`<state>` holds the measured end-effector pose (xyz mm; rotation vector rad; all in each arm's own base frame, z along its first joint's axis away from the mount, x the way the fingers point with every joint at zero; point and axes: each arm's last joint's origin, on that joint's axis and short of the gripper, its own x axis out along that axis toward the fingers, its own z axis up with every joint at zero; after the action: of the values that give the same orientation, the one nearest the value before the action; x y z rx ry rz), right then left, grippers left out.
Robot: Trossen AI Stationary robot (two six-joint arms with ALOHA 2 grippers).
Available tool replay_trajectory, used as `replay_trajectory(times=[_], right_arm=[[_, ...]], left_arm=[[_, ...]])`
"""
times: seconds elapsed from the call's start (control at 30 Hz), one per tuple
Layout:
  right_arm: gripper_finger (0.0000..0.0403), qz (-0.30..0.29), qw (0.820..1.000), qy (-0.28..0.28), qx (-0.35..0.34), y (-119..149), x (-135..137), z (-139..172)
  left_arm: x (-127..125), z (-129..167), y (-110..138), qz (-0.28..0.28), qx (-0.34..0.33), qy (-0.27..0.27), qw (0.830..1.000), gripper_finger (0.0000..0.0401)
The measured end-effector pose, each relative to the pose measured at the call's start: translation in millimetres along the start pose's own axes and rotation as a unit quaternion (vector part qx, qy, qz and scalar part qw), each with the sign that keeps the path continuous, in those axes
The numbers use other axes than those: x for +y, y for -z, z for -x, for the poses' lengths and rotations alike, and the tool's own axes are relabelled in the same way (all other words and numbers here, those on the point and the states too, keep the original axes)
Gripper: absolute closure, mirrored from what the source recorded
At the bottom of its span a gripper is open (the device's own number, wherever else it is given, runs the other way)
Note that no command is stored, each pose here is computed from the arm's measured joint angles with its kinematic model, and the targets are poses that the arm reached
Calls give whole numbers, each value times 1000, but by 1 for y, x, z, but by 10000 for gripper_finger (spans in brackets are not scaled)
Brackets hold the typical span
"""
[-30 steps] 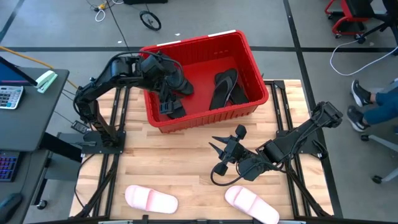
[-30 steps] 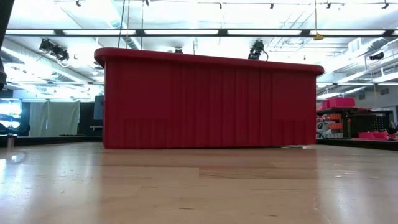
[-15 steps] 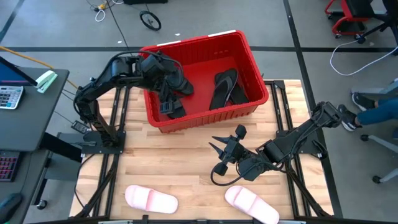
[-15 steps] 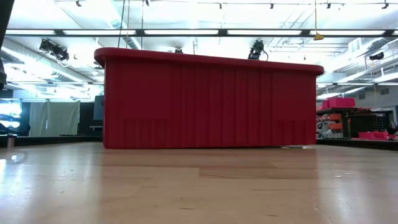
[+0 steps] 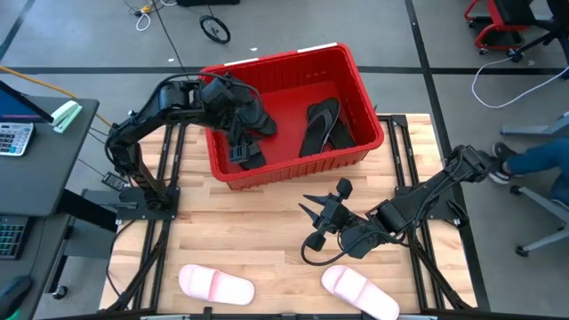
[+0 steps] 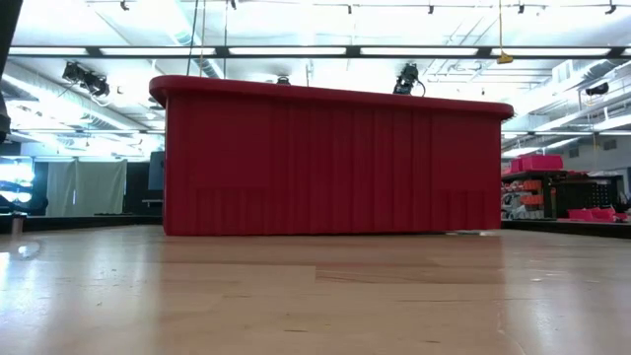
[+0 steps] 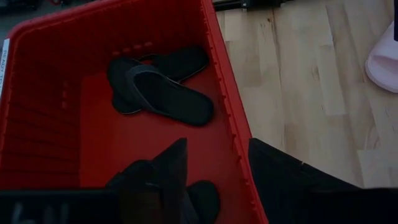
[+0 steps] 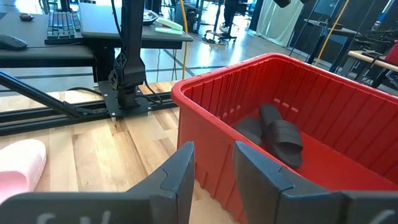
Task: Pick and place slides into bin
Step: Put the right pair of pink slides into the red container
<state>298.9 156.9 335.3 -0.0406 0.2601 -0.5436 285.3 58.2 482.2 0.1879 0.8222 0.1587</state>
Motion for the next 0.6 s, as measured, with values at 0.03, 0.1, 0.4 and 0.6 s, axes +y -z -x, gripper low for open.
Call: replay_trajectory(times=[0.03, 0.1, 0.4, 0.6], right_arm=[[286, 0, 1000, 0, 0, 0, 0, 0], [286, 0, 1000, 0, 0, 0, 0, 0], [286, 0, 1000, 0, 0, 0, 0, 0], [286, 0, 1000, 0, 0, 0, 0, 0]], left_arm=[[0, 0, 0, 0, 0, 0, 1000, 225], [0, 0, 0, 0, 0, 0, 1000, 223], [0, 0, 0, -1, 0, 0, 1000, 228], [0, 0, 0, -1, 0, 0, 1000, 221]])
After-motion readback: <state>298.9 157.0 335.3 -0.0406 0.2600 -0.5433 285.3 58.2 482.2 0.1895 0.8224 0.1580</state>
